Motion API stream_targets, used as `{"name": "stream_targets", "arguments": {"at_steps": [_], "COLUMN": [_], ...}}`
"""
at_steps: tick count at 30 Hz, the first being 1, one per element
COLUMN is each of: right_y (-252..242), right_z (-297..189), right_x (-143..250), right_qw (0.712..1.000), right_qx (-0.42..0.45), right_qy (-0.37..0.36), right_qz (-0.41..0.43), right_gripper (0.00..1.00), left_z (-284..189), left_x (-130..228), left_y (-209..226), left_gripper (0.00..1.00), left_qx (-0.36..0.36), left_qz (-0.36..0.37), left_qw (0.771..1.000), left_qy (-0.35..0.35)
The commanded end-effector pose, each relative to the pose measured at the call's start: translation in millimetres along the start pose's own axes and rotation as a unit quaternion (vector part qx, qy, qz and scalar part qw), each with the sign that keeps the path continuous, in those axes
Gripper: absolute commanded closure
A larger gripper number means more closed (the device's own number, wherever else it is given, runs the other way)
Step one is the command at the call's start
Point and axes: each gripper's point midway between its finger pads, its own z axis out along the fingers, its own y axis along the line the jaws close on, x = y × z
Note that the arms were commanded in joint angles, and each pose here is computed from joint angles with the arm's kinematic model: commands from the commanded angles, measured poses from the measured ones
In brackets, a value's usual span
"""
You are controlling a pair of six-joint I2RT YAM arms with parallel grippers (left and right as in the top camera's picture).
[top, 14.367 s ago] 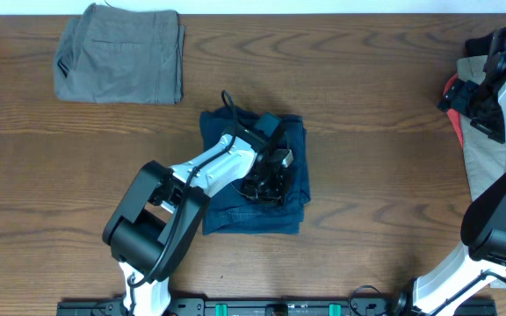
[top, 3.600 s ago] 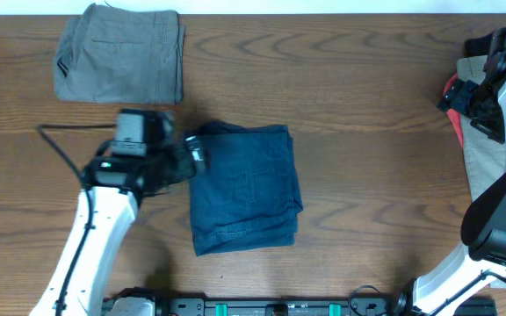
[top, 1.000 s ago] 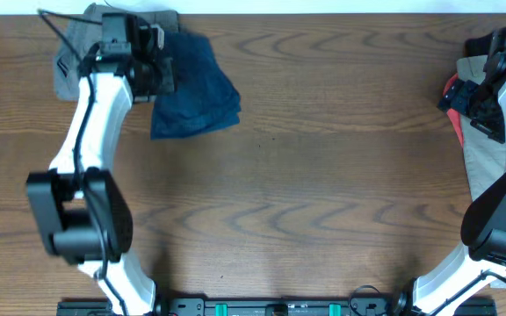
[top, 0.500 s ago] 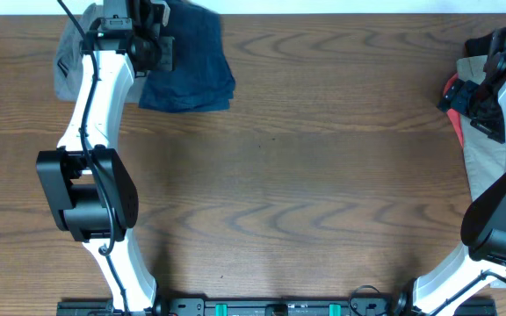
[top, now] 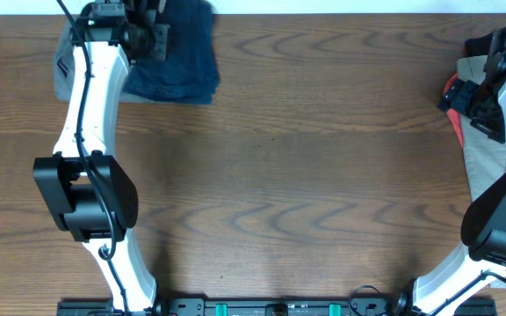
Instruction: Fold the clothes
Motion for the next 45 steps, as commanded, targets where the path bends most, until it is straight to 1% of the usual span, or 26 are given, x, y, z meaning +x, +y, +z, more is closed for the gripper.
{"name": "stream_targets", "arguments": {"at_steps": [1, 9, 14, 18, 22, 24, 28, 32, 38, 45], "right_y": [-1, -1, -1, -1, -1, -1, -1, -1, -1, -1], "right_z": [-4, -4, -4, -4, -4, -4, -4, -4, -4, -4], "right_x": [-5, -5, -5, -5, -5, -5, -5, -5, -5, -5], "right_qw": [1.0, 1.0, 1.0, 1.0, 1.0, 1.0, 1.0, 1.0, 1.0, 1.0], "right_qx": [0.002, 0.002, 0.002, 0.002, 0.002, 0.002, 0.002, 0.002, 0.002, 0.002], "right_qy": [-0.008, -0.008, -0.008, -0.008, -0.008, -0.008, -0.008, -0.008, -0.008, -0.008], "right_qz": [-0.005, -0.005, -0.005, -0.005, -0.005, -0.005, -0.005, -0.005, -0.005, -0.005], "right_gripper": [0.01, 0.01, 0.01, 0.01, 0.01, 0.01, 0.01, 0.01, 0.01, 0.01], "left_z": [-15, -20, -21, -21, -19, -17, -3, 16, 37, 49], "left_x": [-12, -6, -5, -11, -17, -18, -14, -5, 10, 9], "left_y": [19, 49, 55, 56, 59, 68, 81, 86, 111, 138], "left_gripper": [0.94, 0.94, 0.94, 0.94, 0.94, 0.94, 0.94, 0.94, 0.94, 0.94], "left_qx": [-0.033, -0.05, -0.054, -0.058, -0.065, -0.089, -0.115, -0.116, -0.158, -0.179], "left_qz": [0.023, 0.006, 0.029, 0.032, 0.053, 0.052, 0.05, 0.046, 0.036, 0.024], "left_qw": [0.999, 0.999, 0.998, 0.997, 0.996, 0.994, 0.992, 0.992, 0.987, 0.983], "left_qy": [-0.018, -0.016, -0.015, -0.027, -0.038, -0.038, -0.029, -0.015, 0.008, -0.013]}}
